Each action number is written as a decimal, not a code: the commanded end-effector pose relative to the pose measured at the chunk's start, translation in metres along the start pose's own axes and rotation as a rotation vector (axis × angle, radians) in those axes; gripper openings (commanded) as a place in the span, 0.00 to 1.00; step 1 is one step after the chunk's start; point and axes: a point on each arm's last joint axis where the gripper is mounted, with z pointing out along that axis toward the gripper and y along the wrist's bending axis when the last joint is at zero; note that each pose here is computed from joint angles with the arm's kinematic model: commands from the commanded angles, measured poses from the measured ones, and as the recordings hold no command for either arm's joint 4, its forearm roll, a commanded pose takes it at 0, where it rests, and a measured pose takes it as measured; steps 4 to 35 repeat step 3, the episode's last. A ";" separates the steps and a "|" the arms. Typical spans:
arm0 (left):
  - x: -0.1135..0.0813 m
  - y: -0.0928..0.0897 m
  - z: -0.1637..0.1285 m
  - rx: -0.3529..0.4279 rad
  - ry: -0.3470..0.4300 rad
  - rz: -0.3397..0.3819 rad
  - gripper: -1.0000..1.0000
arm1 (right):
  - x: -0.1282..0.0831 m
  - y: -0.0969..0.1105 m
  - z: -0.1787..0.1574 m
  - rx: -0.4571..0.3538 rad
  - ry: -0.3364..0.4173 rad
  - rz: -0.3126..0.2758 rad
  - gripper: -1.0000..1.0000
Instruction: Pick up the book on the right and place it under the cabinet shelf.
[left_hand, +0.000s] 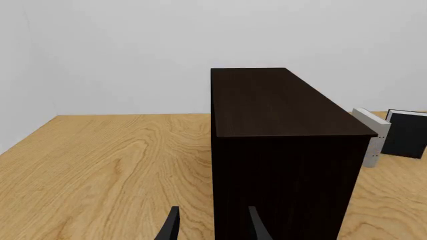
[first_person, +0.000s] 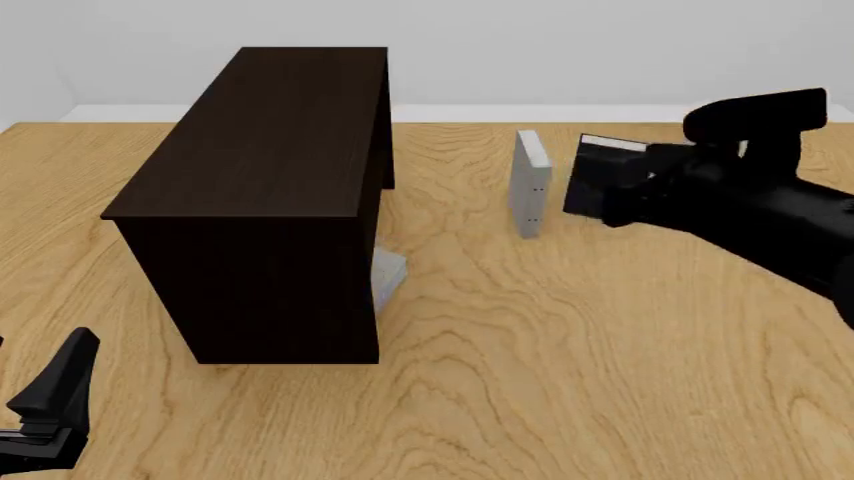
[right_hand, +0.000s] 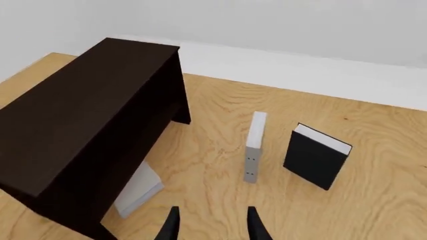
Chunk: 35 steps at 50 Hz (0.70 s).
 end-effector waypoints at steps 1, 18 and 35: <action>0.000 0.000 0.000 0.000 0.000 0.000 1.00 | -0.009 -0.007 -0.038 0.034 -0.053 -0.007 1.00; 0.000 0.000 0.000 0.000 0.000 0.000 1.00 | -0.010 -0.007 -0.044 0.036 -0.060 -0.007 1.00; 0.000 0.000 0.000 0.000 0.000 0.000 1.00 | -0.010 -0.007 -0.044 0.036 -0.060 -0.007 1.00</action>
